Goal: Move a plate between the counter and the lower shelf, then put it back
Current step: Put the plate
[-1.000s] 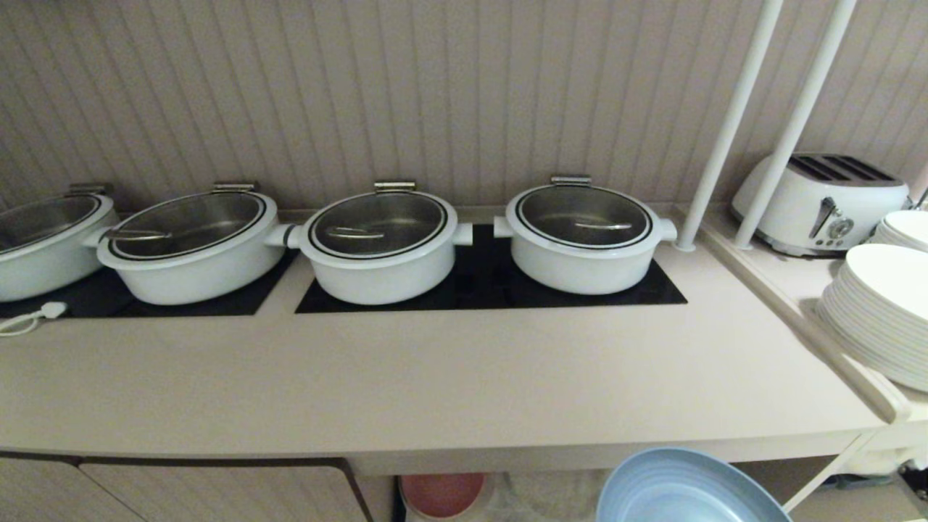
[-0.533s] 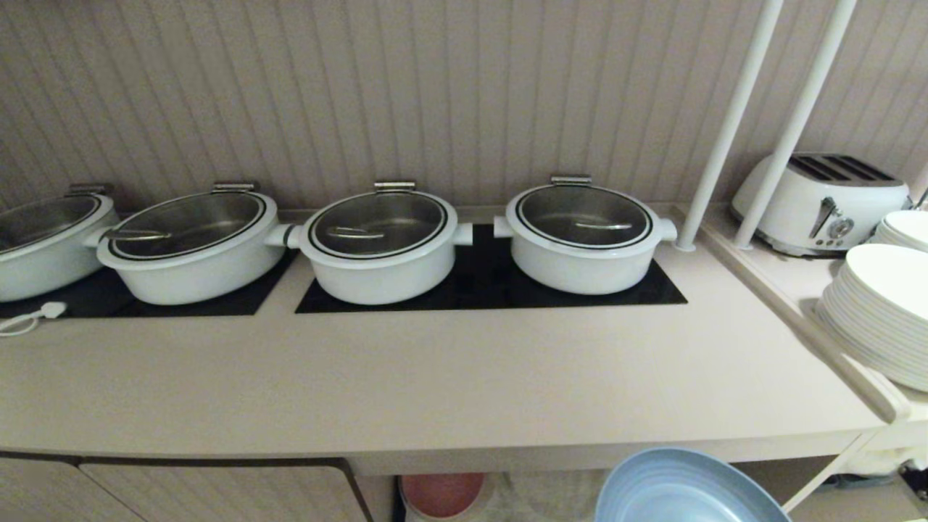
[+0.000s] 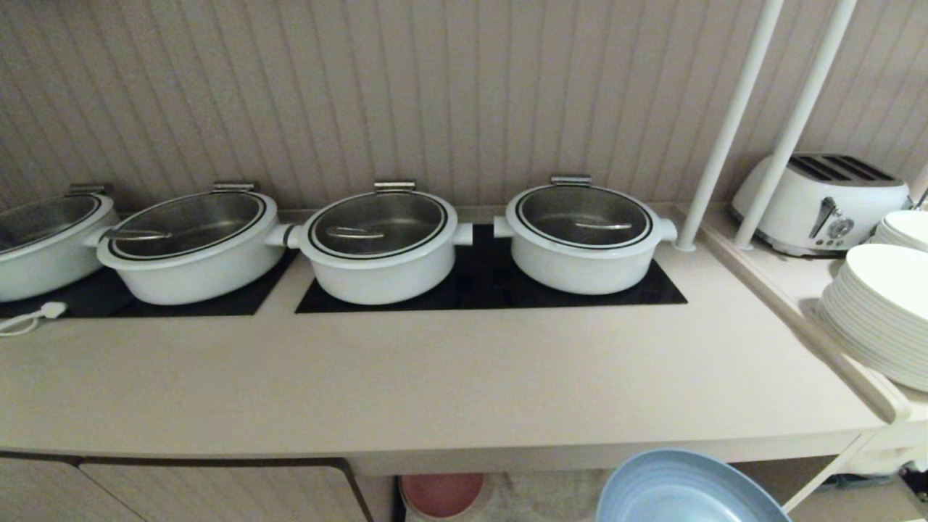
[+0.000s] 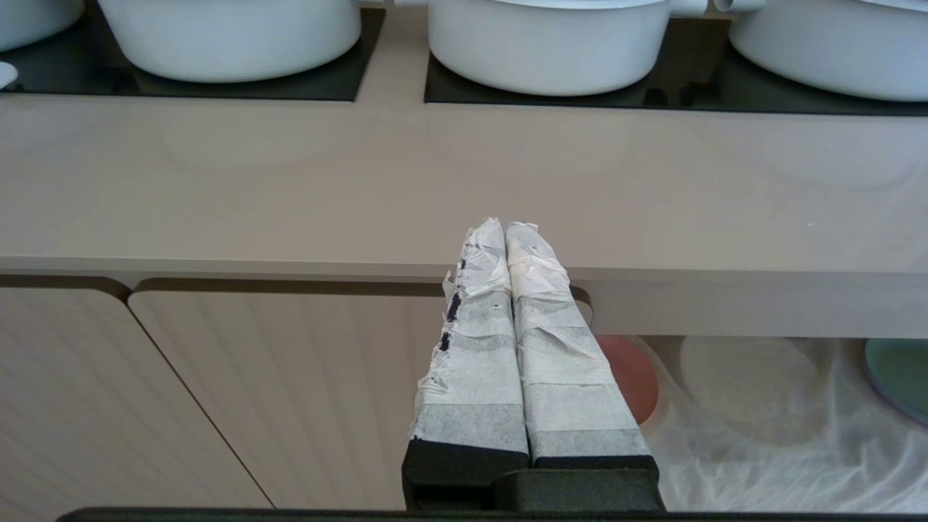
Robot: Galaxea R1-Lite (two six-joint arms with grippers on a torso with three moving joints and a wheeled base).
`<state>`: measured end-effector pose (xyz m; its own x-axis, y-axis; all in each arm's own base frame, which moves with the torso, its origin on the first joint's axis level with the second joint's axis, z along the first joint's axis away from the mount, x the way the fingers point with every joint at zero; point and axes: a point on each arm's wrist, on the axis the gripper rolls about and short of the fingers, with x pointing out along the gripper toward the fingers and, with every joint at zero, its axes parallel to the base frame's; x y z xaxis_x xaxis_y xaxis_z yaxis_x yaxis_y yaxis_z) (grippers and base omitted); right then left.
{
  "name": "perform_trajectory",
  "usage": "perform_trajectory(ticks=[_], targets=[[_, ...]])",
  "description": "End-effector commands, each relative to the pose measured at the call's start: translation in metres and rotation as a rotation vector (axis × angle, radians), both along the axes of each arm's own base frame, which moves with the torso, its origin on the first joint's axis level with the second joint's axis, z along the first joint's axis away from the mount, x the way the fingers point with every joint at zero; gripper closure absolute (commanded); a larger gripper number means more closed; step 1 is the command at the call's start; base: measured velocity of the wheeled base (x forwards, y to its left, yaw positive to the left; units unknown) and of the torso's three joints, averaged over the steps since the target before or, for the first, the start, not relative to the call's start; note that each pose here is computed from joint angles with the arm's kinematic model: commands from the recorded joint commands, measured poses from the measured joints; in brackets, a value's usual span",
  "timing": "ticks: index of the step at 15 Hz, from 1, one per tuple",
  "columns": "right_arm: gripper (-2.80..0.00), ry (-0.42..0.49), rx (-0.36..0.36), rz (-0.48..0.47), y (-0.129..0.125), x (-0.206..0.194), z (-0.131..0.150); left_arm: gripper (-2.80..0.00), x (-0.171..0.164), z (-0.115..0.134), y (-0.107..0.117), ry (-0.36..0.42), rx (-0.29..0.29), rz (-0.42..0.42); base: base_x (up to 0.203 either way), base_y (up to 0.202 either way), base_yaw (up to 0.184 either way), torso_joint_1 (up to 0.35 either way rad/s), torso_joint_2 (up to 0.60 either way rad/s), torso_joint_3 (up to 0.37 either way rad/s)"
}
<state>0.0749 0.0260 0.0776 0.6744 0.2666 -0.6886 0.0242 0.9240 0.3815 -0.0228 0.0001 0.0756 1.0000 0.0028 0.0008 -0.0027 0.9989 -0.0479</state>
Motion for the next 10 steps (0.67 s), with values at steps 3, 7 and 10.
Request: perform_trajectory(ticks=[3, 7, 10], targets=[[0.0, -0.001, 0.004, 0.0, 0.0003, 0.0004, 0.0003, 0.0, 0.0, 0.0, 0.0, -0.001, -0.001, 0.0, 0.0, 0.0, 0.0, 0.0, 0.0, 0.0], [0.0, -0.001, 0.003, 0.0, 0.0005, 0.0012, 0.0005, 0.0, 0.0, 0.0, 0.0, -0.001, -0.003, 0.0, 0.0, 0.0, 0.0, 0.0, 0.0, 0.0], [0.0, -0.009, 0.006, -0.001, 0.0006, 0.0014, 0.0006, 0.0, 0.0, 0.0, 0.0, -0.001, -0.001, 0.0, 0.0, 0.0, 0.0, 0.0, 0.0, 0.0]])
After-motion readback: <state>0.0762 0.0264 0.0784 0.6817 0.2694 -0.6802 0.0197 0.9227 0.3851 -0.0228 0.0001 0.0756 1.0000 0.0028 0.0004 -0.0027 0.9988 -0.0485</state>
